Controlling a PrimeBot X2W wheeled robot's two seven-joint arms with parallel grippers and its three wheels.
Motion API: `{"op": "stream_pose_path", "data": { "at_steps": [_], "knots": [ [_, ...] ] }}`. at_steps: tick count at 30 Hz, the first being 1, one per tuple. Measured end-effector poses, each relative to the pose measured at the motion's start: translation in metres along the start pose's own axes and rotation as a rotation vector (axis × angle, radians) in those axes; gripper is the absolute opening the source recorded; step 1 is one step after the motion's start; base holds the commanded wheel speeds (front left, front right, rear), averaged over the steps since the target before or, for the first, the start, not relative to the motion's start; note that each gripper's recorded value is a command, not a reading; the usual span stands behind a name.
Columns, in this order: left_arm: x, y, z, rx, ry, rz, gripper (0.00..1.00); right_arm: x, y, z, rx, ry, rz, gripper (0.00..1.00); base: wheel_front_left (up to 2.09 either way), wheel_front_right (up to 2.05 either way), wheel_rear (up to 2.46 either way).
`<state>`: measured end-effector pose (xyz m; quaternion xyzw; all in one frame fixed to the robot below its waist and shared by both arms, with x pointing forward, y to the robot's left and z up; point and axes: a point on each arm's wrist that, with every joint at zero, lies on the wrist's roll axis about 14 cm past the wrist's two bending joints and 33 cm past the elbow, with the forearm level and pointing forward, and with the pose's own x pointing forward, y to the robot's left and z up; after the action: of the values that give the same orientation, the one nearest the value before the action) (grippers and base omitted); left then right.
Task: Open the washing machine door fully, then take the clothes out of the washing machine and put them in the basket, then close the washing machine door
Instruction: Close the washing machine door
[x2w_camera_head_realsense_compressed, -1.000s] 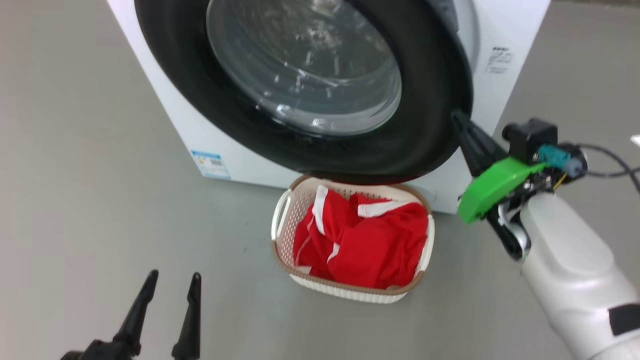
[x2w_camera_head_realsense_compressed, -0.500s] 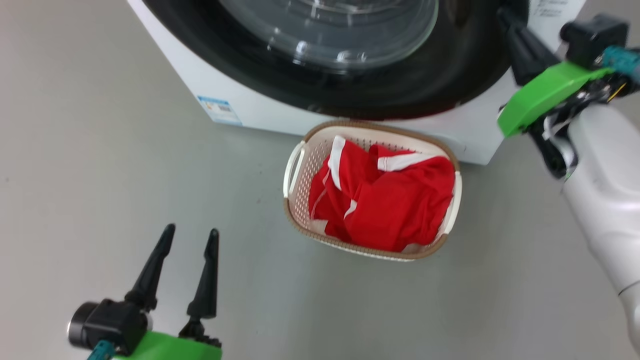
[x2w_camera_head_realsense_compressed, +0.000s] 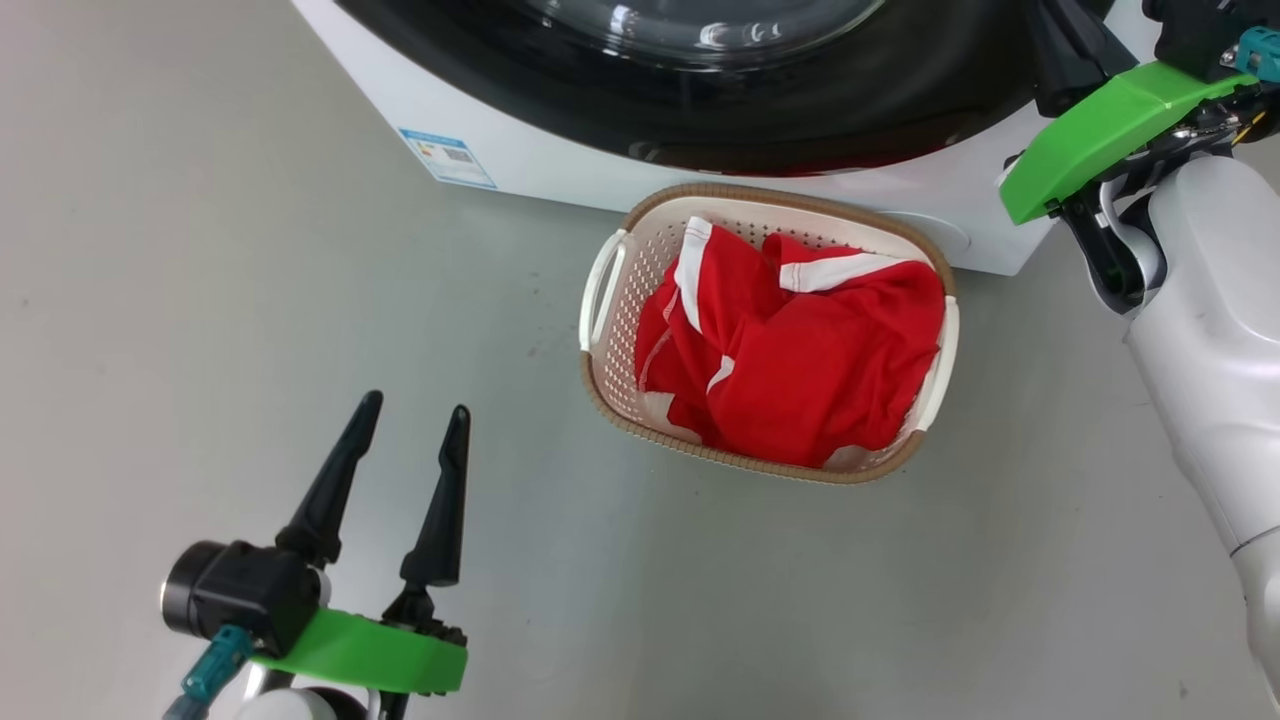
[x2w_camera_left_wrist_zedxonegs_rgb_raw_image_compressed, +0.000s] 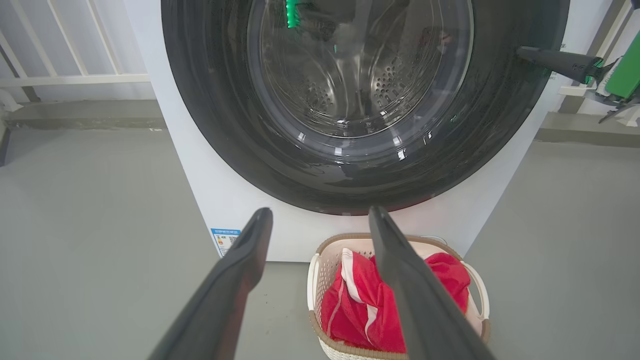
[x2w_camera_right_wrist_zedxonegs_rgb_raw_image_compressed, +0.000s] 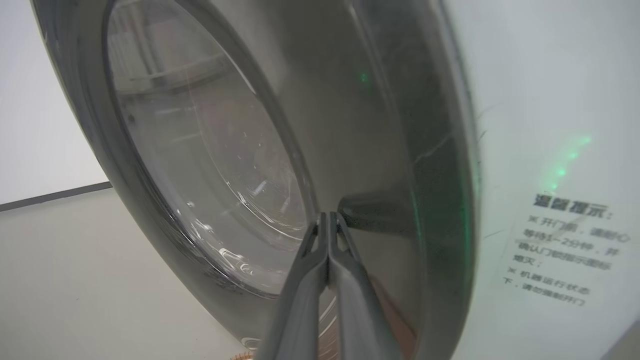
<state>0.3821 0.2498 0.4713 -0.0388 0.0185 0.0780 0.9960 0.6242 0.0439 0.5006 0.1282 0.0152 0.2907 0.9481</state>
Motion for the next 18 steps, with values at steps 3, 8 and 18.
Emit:
{"op": "stream_pose_path", "data": {
  "at_steps": [3,8,18],
  "knots": [
    [0.003,-0.003,0.002,-0.002,-0.008,-0.013,1.00,-0.003,0.000,0.008,-0.011,-0.015,-0.002,0.00,0.00,0.00,0.00],
    [0.005,-0.008,0.002,-0.020,-0.010,-0.029,1.00,-0.012,-0.003,0.032,-0.030,-0.074,-0.014,0.96,0.00,0.00,0.00],
    [0.008,-0.013,0.013,-0.086,-0.051,-0.039,1.00,-0.073,0.002,0.033,-0.070,-0.089,-0.044,1.00,0.00,0.00,0.00]
  ]
}}
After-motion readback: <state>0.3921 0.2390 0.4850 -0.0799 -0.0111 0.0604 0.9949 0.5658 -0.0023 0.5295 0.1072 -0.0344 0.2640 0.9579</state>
